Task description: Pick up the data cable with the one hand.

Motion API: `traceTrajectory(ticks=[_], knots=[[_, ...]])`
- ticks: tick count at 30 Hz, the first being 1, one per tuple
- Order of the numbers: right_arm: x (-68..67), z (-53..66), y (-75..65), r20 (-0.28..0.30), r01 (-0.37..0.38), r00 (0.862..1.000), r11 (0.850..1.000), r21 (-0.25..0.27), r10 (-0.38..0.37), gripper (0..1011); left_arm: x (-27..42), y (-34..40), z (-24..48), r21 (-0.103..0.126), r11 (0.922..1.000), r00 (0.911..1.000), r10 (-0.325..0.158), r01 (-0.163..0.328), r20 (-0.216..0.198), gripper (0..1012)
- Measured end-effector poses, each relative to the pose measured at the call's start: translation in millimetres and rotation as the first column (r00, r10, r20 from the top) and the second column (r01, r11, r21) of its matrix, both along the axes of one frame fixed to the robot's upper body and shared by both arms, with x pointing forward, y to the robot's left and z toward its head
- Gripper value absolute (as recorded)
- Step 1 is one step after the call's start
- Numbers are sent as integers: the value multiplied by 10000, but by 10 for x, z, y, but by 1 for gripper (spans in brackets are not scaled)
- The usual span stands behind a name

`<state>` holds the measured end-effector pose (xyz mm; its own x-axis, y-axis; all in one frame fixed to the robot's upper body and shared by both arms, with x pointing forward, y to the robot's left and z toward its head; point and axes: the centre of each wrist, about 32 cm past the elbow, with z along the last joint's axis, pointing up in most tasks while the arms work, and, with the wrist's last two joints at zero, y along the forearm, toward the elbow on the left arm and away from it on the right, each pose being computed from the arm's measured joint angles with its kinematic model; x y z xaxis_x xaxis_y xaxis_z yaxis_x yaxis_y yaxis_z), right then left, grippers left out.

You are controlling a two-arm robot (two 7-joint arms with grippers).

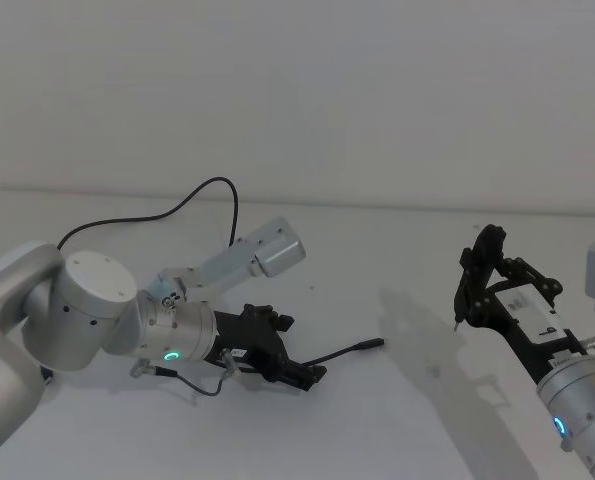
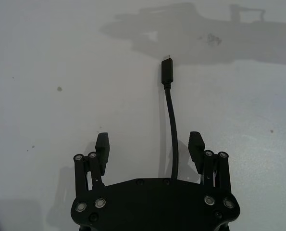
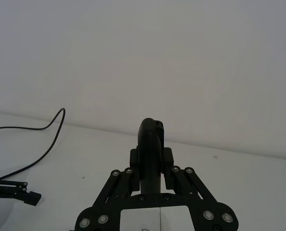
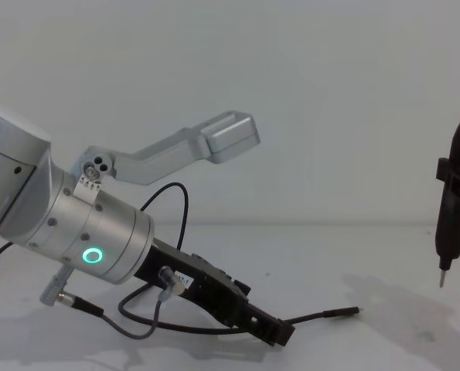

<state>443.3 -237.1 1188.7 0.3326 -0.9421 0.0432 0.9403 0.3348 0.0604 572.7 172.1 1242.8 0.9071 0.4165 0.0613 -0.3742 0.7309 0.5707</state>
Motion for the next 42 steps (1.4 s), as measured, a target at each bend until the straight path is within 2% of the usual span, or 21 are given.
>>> traceTrajectory(ticks=[8, 14, 25, 26, 31, 35, 42], knots=[[0, 0, 0, 0, 0, 10000, 10000, 0, 0, 268, 7, 0, -7, 26, 10000, 10000, 14, -14, 5, 992], [0, 0, 0, -1, 0, 10000, 10000, 0, 0, 268, 9, -1, -12, 37, 10000, 10000, 17, -17, 6, 876], [0, 0, 0, 0, 0, 10000, 10000, 0, 0, 268, 11, -4, -14, 46, 10000, 10000, 19, -19, 16, 563], [0, 0, 0, -1, 0, 10000, 10000, 0, 0, 268, 12, -4, -14, 48, 10000, 10000, 19, -19, 18, 499], [0, 0, 0, 0, 0, 10000, 10000, 0, 0, 268, 12, -3, -14, 54, 10000, 10000, 21, -22, 18, 363], [0, 0, 0, 0, 0, 10000, 10000, 0, 0, 268, 13, -2, -15, 58, 10000, 10000, 25, -25, 17, 208], [0, 0, 0, 0, 0, 10000, 10000, 0, 0, 268, 13, -2, -15, 58, 10000, 10000, 24, -24, 18, 50]])
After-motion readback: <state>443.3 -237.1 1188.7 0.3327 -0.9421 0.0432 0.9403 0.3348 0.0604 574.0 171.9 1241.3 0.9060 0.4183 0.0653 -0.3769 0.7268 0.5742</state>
